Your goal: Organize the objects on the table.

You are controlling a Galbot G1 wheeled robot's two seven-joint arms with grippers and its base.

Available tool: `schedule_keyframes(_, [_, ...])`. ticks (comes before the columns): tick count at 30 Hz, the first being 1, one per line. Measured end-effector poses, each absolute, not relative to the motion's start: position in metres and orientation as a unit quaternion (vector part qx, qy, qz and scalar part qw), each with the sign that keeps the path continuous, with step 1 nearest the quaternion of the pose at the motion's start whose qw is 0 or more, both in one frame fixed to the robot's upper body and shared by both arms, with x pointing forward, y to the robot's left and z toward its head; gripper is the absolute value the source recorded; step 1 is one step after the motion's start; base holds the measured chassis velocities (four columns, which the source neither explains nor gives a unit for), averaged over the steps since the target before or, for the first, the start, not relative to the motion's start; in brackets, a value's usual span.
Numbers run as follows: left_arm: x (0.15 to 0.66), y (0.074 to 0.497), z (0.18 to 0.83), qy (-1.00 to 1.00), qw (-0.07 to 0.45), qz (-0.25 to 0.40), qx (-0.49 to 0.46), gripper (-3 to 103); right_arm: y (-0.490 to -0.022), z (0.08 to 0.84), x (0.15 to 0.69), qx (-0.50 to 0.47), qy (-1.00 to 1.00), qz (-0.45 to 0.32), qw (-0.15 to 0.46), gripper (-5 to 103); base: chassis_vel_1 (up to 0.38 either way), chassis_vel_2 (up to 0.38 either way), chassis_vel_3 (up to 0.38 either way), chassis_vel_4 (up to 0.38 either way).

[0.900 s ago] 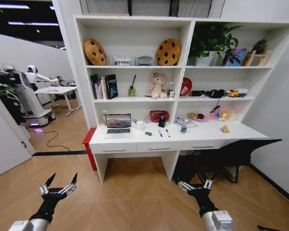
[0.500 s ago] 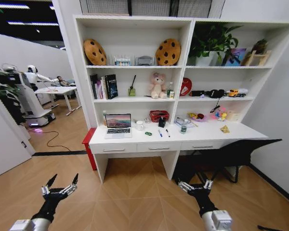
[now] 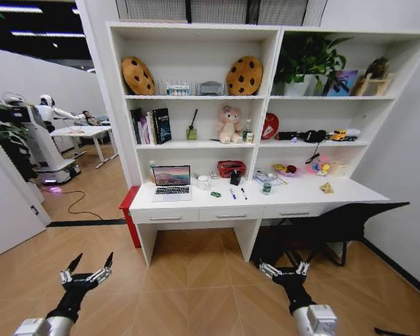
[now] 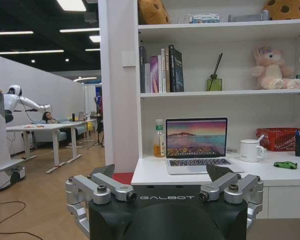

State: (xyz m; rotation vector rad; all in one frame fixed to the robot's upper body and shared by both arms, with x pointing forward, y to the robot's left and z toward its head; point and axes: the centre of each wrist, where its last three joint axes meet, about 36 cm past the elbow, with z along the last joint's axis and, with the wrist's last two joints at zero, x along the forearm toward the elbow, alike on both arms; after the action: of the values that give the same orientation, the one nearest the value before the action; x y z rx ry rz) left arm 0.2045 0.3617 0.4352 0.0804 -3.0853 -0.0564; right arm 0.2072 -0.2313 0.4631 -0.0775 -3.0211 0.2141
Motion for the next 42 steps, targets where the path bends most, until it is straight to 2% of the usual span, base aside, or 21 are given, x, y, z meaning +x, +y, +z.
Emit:
schedule_keyframes(20, [0.2027, 0.3605, 0.4355, -0.999, 0.026, -0.019, 0.025, 100, -0.2359, 0.4686, 0.2096, -0.021, -0.995, 0.069, 0.068, 100, -0.035, 0.034, 0.037, -0.033])
schedule_keyframes(42, [0.1987, 0.3605, 0.432, -0.999, 0.024, -0.017, 0.03, 100, -0.235, 0.4689, 0.209, -0.017, -0.995, 0.068, 0.069, 100, -0.267, 0.274, 0.276, -0.278])
